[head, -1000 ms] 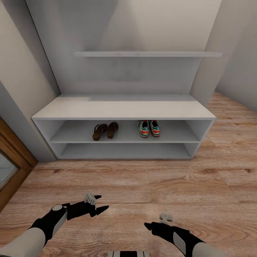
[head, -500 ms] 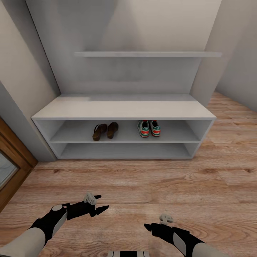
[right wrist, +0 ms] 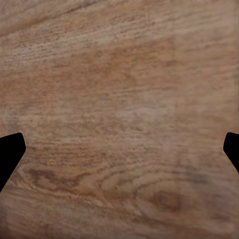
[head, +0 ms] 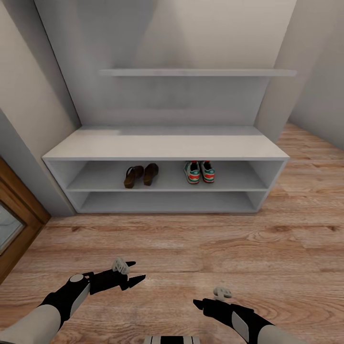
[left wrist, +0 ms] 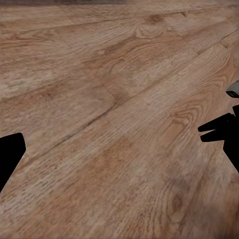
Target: Pick up the two gym shoes and the two sandals from the corridor floor and place them onto the hallstand (shoe rack) in the corridor, making sure they are on the rack and not on the floor. Arrange them so the two gym shoes are next to each other and the two sandals are next to each other.
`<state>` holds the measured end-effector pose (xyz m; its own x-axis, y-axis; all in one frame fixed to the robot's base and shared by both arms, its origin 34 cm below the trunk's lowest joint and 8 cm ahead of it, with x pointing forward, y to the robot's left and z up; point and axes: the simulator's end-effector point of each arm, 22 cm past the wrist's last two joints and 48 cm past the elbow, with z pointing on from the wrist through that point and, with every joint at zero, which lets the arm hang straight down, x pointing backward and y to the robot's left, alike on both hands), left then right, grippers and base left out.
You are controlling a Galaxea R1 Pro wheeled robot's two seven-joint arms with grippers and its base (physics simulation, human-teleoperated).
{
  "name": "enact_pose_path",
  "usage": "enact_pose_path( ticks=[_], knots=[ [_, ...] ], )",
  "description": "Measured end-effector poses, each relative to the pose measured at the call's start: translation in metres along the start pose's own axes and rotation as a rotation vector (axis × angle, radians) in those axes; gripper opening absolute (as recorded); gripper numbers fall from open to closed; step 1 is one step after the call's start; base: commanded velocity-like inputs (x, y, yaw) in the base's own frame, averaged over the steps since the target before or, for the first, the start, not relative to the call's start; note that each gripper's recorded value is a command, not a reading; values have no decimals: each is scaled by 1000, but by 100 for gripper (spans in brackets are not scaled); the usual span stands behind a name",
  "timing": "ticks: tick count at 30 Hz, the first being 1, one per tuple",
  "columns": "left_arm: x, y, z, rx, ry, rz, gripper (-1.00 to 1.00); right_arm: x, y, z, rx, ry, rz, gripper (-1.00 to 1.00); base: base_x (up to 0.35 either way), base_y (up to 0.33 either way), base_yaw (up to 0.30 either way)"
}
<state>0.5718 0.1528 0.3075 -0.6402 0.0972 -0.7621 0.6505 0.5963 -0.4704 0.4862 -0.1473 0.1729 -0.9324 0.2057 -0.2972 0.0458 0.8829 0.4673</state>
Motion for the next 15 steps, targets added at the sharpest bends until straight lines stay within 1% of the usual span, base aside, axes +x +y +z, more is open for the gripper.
enact_pose_path(
  ticks=[15],
  knots=[
    [0, 0, 0, 0, 0, 0, 100, 2, 1, 0, -1, 4, -1, 100, 0, 0, 0]
  ],
)
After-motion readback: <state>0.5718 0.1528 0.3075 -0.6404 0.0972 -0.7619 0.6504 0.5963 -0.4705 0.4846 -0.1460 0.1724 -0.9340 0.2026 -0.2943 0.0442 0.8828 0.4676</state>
